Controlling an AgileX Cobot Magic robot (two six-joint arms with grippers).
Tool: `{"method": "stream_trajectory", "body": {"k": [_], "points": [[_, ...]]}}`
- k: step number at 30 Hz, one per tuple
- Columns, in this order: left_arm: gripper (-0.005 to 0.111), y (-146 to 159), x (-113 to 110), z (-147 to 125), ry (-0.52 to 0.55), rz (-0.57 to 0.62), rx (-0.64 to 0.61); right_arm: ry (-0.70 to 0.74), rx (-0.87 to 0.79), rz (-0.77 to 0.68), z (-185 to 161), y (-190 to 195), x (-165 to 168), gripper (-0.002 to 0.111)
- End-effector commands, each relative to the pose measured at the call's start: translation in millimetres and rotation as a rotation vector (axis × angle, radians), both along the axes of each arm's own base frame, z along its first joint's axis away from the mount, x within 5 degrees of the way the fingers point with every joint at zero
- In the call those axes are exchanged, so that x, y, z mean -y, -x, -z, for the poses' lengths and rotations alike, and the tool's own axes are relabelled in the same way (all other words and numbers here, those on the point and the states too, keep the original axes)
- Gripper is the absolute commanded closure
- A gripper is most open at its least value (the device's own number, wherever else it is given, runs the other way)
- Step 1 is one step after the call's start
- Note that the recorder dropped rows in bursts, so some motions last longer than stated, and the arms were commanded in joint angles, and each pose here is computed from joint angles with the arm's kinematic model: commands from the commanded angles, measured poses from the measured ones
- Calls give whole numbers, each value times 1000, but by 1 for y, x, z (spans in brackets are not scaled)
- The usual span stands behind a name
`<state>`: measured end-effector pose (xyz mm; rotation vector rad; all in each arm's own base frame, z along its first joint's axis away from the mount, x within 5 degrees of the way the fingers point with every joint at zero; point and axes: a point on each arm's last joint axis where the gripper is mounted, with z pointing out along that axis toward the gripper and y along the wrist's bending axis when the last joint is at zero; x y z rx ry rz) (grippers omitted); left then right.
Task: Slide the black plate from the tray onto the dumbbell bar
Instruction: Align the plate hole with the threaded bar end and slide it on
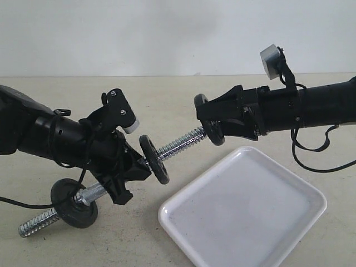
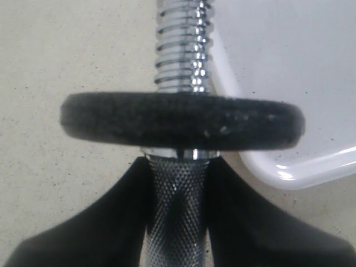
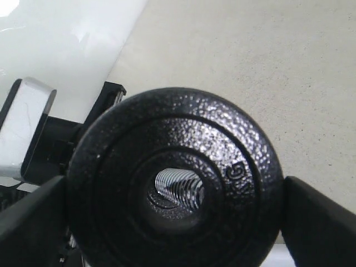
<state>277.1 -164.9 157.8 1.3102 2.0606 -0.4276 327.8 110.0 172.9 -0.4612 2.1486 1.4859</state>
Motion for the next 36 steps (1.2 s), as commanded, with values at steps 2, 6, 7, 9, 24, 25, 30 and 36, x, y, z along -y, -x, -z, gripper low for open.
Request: {"method": "stream_trajectory", "body": {"k": [2, 6, 7, 9, 24, 25, 30, 36], "points": [[102, -2, 5, -19, 87, -23, 12, -65, 22, -18, -12, 2, -1, 108], [102, -2, 5, -19, 87, -23, 12, -58, 22, -26, -12, 2, -1, 108], [102, -2, 5, -19, 86, -23, 12, -55, 20, -29, -11, 3, -1, 108], [102, -1, 5, -19, 88, -20, 11, -51, 20, -34, -11, 3, -1, 108], [102, -1, 5, -19, 89, -20, 10, -54, -20, -24, 11, -2, -2, 108], [102, -1, 5, -19, 89, -20, 10, -60, -21, -17, 11, -2, -2, 108], [102, -1, 6, -19, 93, -15, 7, -83, -17, 12, 9, -5, -2, 108], [102, 0, 6, -20, 98, -9, 3, -91, -21, 23, 8, -6, -2, 108]]}}
